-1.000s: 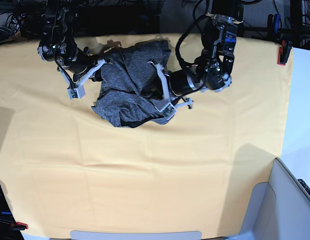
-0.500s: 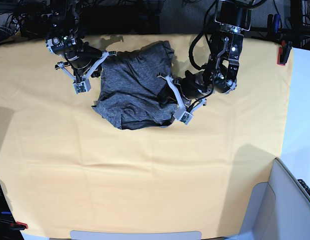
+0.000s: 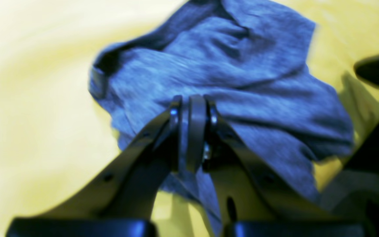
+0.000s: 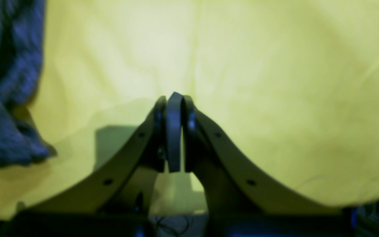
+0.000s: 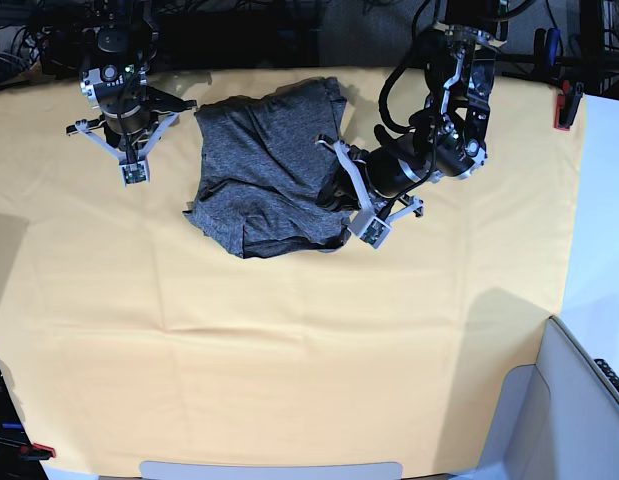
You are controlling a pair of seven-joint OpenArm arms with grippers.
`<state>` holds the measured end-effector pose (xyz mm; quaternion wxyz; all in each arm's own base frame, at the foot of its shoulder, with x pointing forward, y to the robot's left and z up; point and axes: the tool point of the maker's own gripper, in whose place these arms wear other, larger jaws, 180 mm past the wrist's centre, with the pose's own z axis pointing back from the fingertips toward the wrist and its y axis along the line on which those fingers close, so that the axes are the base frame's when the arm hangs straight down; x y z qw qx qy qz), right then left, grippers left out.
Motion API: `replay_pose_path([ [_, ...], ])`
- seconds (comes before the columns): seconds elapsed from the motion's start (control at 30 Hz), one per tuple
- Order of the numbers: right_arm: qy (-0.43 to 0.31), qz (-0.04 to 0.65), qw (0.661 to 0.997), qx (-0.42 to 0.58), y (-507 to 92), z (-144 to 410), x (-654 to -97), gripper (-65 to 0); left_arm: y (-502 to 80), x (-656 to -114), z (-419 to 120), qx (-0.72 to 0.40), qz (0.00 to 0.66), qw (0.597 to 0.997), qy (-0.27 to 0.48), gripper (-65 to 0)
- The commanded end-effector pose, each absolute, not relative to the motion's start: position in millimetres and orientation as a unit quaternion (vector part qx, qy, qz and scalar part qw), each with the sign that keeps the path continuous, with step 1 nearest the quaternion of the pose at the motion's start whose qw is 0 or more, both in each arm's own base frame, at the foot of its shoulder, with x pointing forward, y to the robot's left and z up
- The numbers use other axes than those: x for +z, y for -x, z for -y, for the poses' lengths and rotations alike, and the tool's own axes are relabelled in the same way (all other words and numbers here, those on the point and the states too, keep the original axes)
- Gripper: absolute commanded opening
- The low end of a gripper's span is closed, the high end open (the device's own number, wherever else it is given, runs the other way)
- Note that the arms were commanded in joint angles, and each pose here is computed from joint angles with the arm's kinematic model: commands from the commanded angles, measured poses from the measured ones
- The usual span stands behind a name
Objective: Fold the T-shirt properly
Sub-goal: 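Tuck and press the shirt's loose edges inward with both grippers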
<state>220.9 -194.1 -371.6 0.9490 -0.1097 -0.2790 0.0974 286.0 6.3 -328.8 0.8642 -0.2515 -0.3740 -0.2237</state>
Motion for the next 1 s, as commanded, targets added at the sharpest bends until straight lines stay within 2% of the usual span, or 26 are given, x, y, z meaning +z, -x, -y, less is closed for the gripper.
replay_pose_path([
  [0.0,0.118,0.304,0.94,0.101,-233.5,197.8,-358.6,-65.0,-292.1,-305.7,-2.0,-0.23,0.408,0.845,0.259,-62.8],
  [0.13,0.118,0.326,0.933,0.1,-248.3,196.0,-346.5,-65.0,-273.1,-300.6,-0.3,-0.233,0.409,0.842,0.263,-62.8],
  [0.23,0.083,0.353,0.927,0.094,-263.9,184.9,-336.0,-65.0,-256.3,-312.2,0.1,-0.227,0.39,0.851,0.269,-62.9],
  [0.43,-0.079,0.394,0.914,0.053,-284.5,154.0,-310.8,-65.0,-233.4,-330.4,-3.0,-0.223,0.36,0.864,0.273,-62.9],
  [0.57,-0.172,0.415,0.893,0.035,-295.4,147.7,-282.8,-65.0,-225.1,-335.8,-2.4,-0.222,0.35,0.867,0.276,-63.0],
  [0.67,-0.183,0.406,0.895,0.035,-295.8,150.9,-286.4,-65.0,-223.8,-336.7,-1.2,-0.221,0.348,0.868,0.278,-63.0],
  [0.83,-0.226,0.379,0.891,0.105,-293.7,99.2,-299.7,-65.0,-219.8,-339.5,-0.8,-0.22,0.342,0.87,0.279,-63.0],
  [0.97,-0.239,0.346,0.899,0.119,-295.5,85.2,-320.0,-65.0,-219.1,-338.2,1.1,-0.22,0.341,0.869,0.282,-63.0],
])
